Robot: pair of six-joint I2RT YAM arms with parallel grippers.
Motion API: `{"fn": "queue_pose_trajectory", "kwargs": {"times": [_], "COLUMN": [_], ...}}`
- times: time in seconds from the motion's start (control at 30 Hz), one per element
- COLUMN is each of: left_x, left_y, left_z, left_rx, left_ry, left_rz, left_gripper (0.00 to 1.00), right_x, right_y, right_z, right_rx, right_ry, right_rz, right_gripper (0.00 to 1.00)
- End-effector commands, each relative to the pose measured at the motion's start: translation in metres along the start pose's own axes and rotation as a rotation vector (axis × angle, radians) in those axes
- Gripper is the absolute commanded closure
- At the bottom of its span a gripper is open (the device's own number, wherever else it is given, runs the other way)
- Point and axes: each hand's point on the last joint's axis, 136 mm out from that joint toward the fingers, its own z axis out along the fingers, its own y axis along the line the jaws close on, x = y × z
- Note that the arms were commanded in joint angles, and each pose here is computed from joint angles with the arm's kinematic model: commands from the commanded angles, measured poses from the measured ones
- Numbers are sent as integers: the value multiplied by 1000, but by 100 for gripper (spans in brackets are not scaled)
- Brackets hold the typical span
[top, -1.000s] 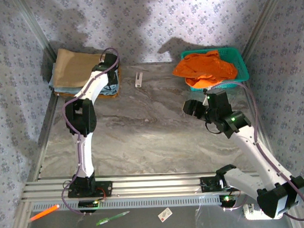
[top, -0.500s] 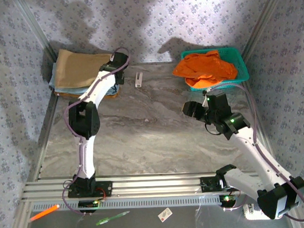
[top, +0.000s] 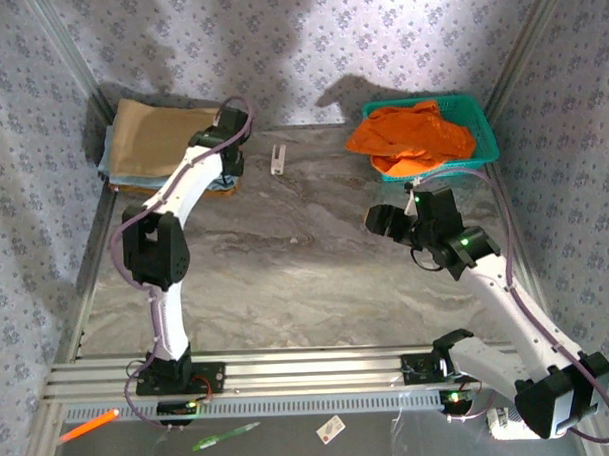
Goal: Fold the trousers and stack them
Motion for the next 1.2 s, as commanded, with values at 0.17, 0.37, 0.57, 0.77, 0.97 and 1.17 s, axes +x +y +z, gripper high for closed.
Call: {"fn": "queue_pose_trajectory", "kwargs": {"times": [0.17, 0.37, 0.57, 0.77, 0.97, 1.17], "left_x": [-59, -10, 23, -17, -19, 58], "left_y": [-2, -10, -23, -7, 50, 92], "left_z": [11, 70, 79, -2, -125, -206], "left_rx": [83, 56, 154, 276, 317, 260], "left_ry": [-84, 35, 53, -80, -298, -524], "left_rz": [-126, -159, -229, -277, -363, -451], "left_gripper": [98, 100, 100, 41, 0, 0], "right_x": [2, 3, 2, -8, -21, -44], "right_y": [0, -2, 1, 7, 31, 37], "right_z": [22, 16, 11, -2, -29, -78], "right_rx": [-16, -10, -20, -20, -114, -82], "right_ry": [38, 31, 27, -7, -91, -335], "right_rz": [-11, -22, -12, -25, -68, -130], "right_gripper": [33, 34, 33, 29, 25, 0]}}
